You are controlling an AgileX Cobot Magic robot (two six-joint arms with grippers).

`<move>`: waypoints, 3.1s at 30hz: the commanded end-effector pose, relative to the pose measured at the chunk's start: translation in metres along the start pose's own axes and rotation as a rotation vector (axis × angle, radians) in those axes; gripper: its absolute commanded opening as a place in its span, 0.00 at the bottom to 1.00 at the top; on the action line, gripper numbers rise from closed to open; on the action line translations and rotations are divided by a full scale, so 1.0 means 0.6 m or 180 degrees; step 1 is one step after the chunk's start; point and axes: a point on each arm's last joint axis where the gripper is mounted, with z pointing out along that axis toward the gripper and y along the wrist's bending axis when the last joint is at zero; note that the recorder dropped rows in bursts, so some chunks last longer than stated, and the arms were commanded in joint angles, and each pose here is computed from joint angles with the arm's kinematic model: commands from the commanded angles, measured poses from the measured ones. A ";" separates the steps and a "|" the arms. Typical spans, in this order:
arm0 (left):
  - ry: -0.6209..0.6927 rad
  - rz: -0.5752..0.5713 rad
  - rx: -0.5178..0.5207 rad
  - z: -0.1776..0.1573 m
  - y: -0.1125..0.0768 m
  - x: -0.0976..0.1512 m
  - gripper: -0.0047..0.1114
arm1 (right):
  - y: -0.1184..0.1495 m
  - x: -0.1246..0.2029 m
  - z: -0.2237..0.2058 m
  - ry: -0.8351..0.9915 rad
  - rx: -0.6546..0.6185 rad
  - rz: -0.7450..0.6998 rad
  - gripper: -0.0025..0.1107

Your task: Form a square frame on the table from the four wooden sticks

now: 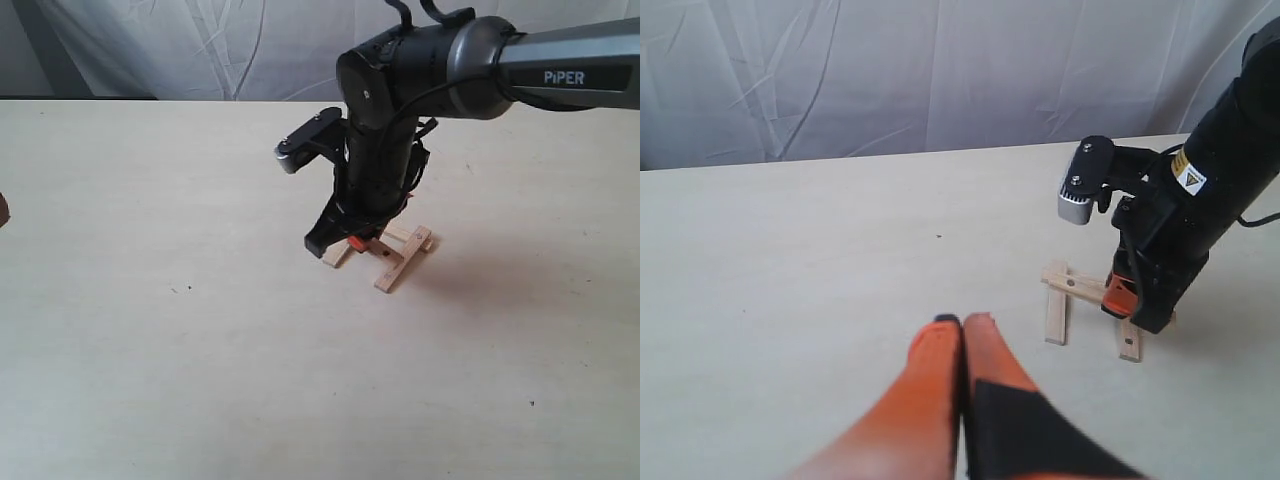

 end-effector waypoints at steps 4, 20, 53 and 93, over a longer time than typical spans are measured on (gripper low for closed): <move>-0.0025 -0.0012 -0.0014 -0.001 0.001 0.000 0.04 | -0.005 0.009 0.021 -0.0200 0.0082 -0.0178 0.02; -0.0025 -0.0012 -0.0014 -0.001 0.001 0.000 0.04 | -0.006 0.029 0.049 -0.0184 0.0237 -0.0379 0.02; -0.0034 -0.0012 -0.0012 -0.001 0.001 0.000 0.04 | -0.048 0.304 -0.161 -0.1314 0.0086 0.1552 0.01; -0.0034 -0.0012 -0.0012 -0.001 0.001 0.000 0.04 | 0.064 0.583 -0.216 -0.3357 0.1237 0.1913 0.01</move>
